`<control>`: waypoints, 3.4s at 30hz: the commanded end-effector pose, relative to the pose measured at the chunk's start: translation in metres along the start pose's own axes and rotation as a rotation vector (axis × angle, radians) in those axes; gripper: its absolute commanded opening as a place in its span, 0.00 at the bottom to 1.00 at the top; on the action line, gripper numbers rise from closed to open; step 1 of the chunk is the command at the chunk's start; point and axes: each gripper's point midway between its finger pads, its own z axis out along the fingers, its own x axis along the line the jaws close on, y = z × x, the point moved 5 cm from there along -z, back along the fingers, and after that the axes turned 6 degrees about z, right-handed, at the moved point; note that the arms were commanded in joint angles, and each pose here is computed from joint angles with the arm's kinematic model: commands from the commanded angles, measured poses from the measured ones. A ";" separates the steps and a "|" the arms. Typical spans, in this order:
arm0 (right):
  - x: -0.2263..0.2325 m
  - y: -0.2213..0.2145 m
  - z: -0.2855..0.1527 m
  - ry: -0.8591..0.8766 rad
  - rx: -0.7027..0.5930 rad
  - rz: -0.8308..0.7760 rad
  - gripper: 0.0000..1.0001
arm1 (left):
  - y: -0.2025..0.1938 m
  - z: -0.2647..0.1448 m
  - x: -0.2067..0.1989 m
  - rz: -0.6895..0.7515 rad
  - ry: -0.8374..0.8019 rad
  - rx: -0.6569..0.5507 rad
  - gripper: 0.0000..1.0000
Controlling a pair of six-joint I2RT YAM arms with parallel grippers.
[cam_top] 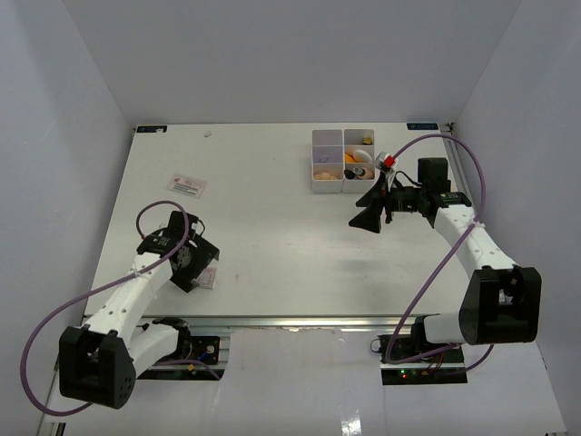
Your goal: Organize the makeup
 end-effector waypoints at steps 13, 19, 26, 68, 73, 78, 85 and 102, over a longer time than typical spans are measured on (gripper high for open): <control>0.023 0.015 -0.012 0.050 -0.053 -0.082 0.90 | 0.014 0.016 -0.006 -0.164 0.114 0.083 0.98; 0.022 0.014 -0.012 0.050 -0.053 -0.074 0.90 | 0.021 0.028 -0.013 -0.164 0.137 0.090 0.98; 0.021 0.013 -0.012 0.046 -0.052 -0.065 0.90 | 0.020 0.047 -0.010 -0.158 0.195 0.129 0.98; 0.011 0.006 -0.008 0.029 -0.033 -0.003 0.90 | 0.012 0.032 0.011 -0.108 0.177 0.093 0.98; 0.012 0.007 -0.009 0.026 -0.033 -0.004 0.90 | 0.010 0.038 0.011 -0.116 0.195 0.109 0.98; 0.011 0.006 -0.009 0.019 -0.031 -0.001 0.90 | 0.016 0.029 0.005 -0.108 0.170 0.090 0.98; 0.010 0.006 -0.008 0.019 -0.029 0.001 0.90 | 0.024 0.004 0.005 -0.087 0.133 0.035 0.98; 0.009 0.005 -0.008 0.014 -0.027 0.007 0.90 | 0.000 0.032 0.021 -0.121 0.182 0.122 0.98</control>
